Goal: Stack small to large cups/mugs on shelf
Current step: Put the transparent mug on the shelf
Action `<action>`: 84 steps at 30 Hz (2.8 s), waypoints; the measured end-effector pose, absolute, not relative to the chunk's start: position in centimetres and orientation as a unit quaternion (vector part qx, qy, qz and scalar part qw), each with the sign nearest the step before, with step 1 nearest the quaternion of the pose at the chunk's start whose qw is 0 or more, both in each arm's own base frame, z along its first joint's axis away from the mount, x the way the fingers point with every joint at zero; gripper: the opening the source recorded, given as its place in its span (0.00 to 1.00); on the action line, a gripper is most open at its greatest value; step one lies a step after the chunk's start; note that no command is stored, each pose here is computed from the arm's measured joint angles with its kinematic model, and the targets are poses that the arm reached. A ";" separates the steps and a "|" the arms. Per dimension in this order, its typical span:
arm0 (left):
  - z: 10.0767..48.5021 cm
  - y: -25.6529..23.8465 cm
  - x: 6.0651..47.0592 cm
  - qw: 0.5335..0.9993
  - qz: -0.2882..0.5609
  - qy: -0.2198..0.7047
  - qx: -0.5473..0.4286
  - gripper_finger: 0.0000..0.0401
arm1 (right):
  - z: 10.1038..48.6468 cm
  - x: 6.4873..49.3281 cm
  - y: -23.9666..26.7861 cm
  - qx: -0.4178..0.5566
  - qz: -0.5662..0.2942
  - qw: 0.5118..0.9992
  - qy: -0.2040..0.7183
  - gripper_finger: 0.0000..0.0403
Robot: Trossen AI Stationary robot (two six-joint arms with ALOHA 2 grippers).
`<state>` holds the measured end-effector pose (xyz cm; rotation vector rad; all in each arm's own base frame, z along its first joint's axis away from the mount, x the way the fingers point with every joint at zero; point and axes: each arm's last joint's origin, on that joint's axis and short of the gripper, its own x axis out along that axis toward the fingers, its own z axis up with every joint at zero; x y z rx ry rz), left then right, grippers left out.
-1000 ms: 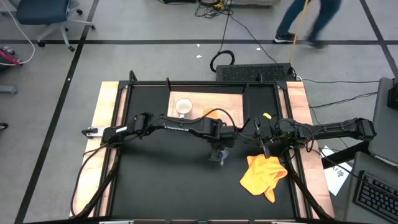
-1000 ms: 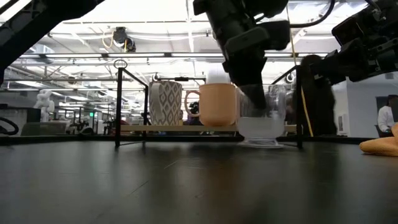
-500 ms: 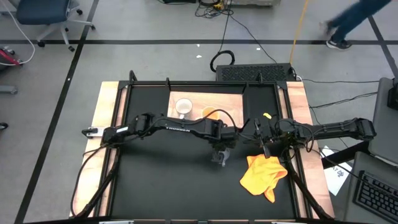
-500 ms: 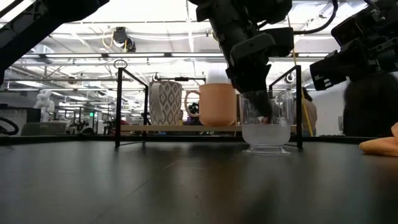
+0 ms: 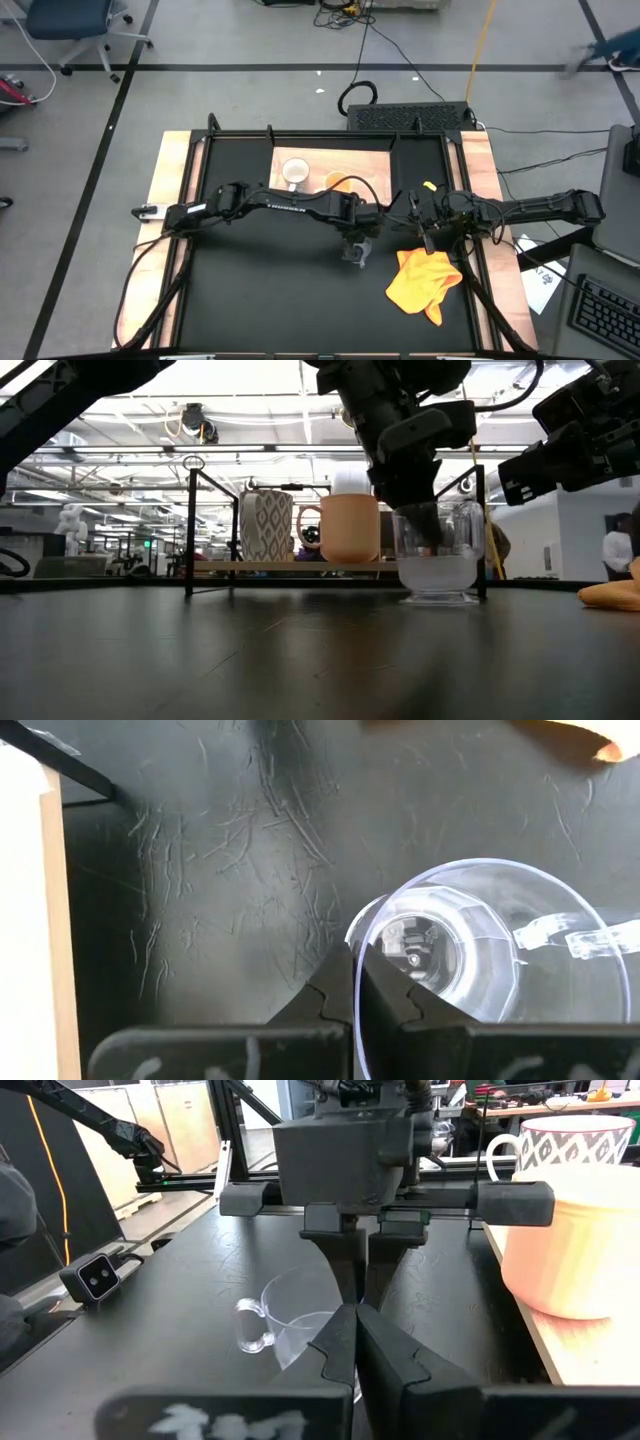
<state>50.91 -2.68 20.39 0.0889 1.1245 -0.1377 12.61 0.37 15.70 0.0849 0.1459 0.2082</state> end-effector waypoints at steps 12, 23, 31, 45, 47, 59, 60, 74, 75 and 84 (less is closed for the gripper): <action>18.3 -2.8 50.7 0.843 -0.060 0.534 0.033 0.00 | 15.7 12.6 0.4 0.043 0.104 0.991 0.074 0.00; 17.4 -3.2 50.7 0.844 -0.069 0.531 0.041 0.01 | 15.7 12.6 0.4 0.043 0.104 0.991 0.075 0.00; 17.6 -3.3 50.7 0.845 -0.070 0.529 0.039 0.05 | 15.7 12.6 0.4 0.043 0.104 0.991 0.075 0.00; 17.7 -3.6 50.7 0.848 -0.073 0.524 0.040 0.11 | 15.6 12.6 0.4 0.043 0.104 0.991 0.077 0.00; 17.6 -3.7 50.7 0.847 -0.075 0.524 0.038 0.15 | 15.6 12.6 0.4 0.043 0.104 0.991 0.077 0.00; 17.4 -4.2 50.7 0.846 -0.079 0.525 0.052 0.34 | 15.6 12.6 0.4 0.043 0.104 0.991 0.077 0.00; 17.4 -4.2 50.7 0.847 -0.079 0.524 0.052 0.34 | 15.6 12.6 0.4 0.043 0.104 0.991 0.077 0.00; 18.3 -4.2 50.5 0.839 -0.076 0.536 0.048 0.37 | 15.6 12.6 0.4 0.043 0.104 0.991 0.078 0.00; 18.6 -4.2 50.5 0.839 -0.075 0.536 0.046 0.37 | 15.6 12.6 0.4 0.043 0.104 0.991 0.078 0.00; 20.8 -4.8 50.5 0.845 -0.075 0.528 0.045 0.37 | 15.5 12.6 0.4 0.044 0.104 0.990 0.082 0.00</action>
